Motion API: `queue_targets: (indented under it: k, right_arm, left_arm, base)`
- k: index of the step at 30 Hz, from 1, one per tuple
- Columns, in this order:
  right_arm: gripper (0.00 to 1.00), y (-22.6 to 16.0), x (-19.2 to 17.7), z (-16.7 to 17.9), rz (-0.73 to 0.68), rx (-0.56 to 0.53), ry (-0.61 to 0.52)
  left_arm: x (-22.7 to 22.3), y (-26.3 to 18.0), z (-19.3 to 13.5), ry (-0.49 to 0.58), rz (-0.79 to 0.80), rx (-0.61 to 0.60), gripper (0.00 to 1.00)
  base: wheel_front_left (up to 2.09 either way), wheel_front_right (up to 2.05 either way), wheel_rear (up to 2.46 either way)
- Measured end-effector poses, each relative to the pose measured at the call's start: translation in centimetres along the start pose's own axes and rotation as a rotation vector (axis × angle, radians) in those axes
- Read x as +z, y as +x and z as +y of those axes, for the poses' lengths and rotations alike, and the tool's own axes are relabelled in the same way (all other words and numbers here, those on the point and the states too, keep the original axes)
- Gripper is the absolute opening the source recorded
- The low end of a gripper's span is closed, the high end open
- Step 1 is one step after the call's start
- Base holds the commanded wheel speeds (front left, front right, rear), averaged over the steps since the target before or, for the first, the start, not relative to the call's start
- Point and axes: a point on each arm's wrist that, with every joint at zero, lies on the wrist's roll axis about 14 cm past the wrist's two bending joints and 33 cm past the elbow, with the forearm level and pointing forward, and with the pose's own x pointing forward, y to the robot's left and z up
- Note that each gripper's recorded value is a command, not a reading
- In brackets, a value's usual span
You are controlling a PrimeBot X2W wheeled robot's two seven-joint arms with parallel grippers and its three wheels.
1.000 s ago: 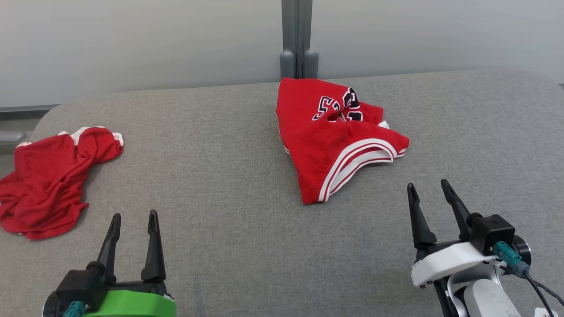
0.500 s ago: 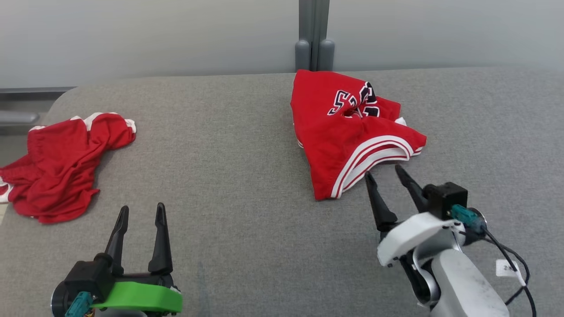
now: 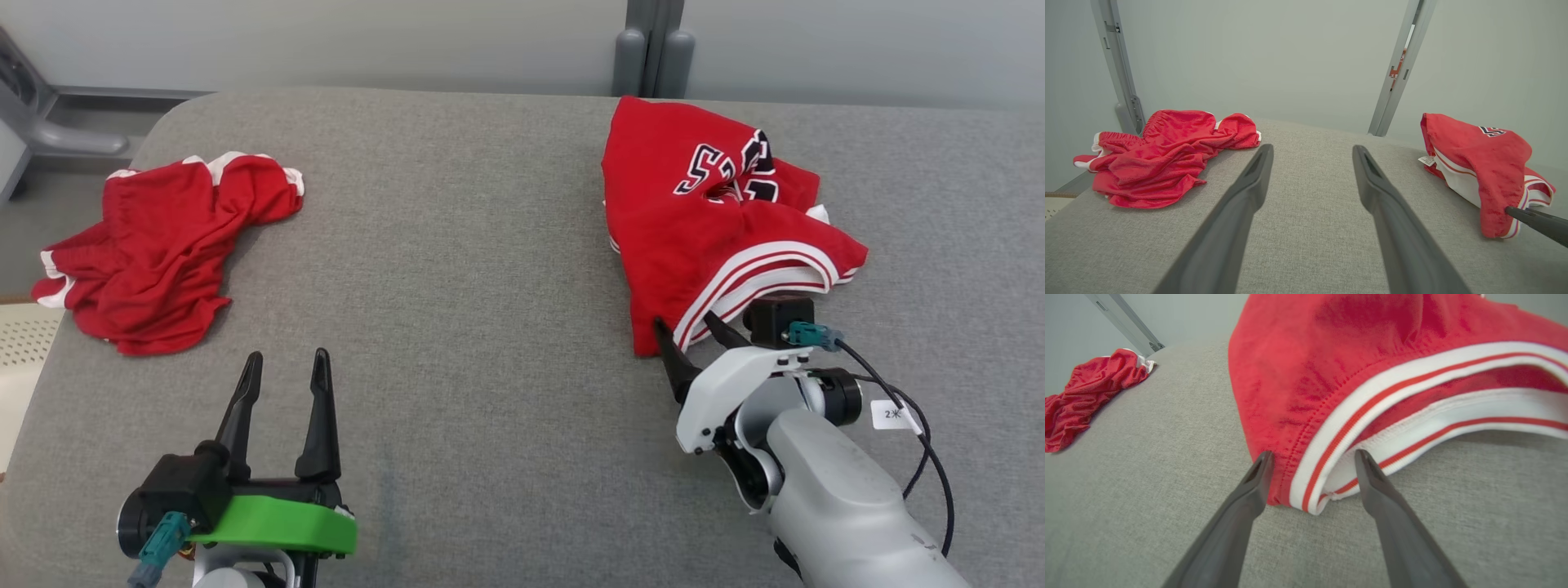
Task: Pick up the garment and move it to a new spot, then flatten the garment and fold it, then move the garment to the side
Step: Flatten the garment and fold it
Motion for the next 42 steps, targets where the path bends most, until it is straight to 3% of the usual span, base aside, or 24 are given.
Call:
queue_targets:
  k: [5,7,8,12,18,25,29,30,33,38,42]
  right_arm:
    - [1.00,1.5,-0.5,1.3,0.015,0.040,0.007]
    - [0.04,2.1,0.1,1.7,-0.011,0.050,0.005]
    - [0.00,2.3,0.5,1.8,-0.025,0.055,0.000]
    - [0.00,2.9,3.3,2.7,-0.098,0.078,-0.044]
    - [0.00,2.7,10.9,5.5,-0.298,0.152,-0.205]
    - [0.00,1.8,19.7,11.9,-0.499,0.292,-0.398]
    - [0.00,0.7,24.4,16.6,-0.605,0.405,-0.417]
    - [0.00,-0.3,27.4,18.6,-0.675,0.448,-0.419]
    - [0.00,-2.1,31.7,20.5,-0.781,0.491,-0.397]
    - [0.00,-3.3,34.6,19.8,-0.844,0.473,-0.328]
    - [0.00,-1.3,31.5,16.3,-0.744,0.382,-0.299]
  left_arm:
    - [-0.1,-0.1,0.8,0.003,0.006,0.023,1.00]
    - [-0.1,-0.3,1.1,0.005,0.007,0.032,1.00]
    - [-0.1,-0.4,1.2,0.005,0.007,0.036,1.00]
    - [0.4,-0.7,1.5,0.005,-0.008,0.047,1.00]
    - [1.1,-1.1,1.5,0.004,-0.030,0.048,1.00]
    - [1.6,-1.6,1.1,0.003,-0.047,0.030,1.00]
    - [1.7,-1.8,1.1,0.003,-0.048,0.030,1.00]
    - [1.7,-1.9,1.1,0.003,-0.049,0.032,1.00]
    - [1.8,-1.9,1.3,0.004,-0.051,0.037,1.00]
    - [2.1,-1.9,1.3,0.004,-0.061,0.035,1.00]
    - [1.8,-1.7,0.8,0.000,-0.054,0.021,1.00]
  base:
    - [0.00,0.00,0.00]
    - [0.00,0.00,0.00]
    - [0.00,0.00,0.00]
    - [0.00,0.00,0.00]
    - [0.00,0.00,0.00]
    - [0.00,0.00,0.00]
    - [0.00,0.00,0.00]
    - [0.00,0.00,0.00]
    - [0.00,0.00,0.00]
    - [0.00,0.00,0.00]
    - [0.00,0.00,0.00]
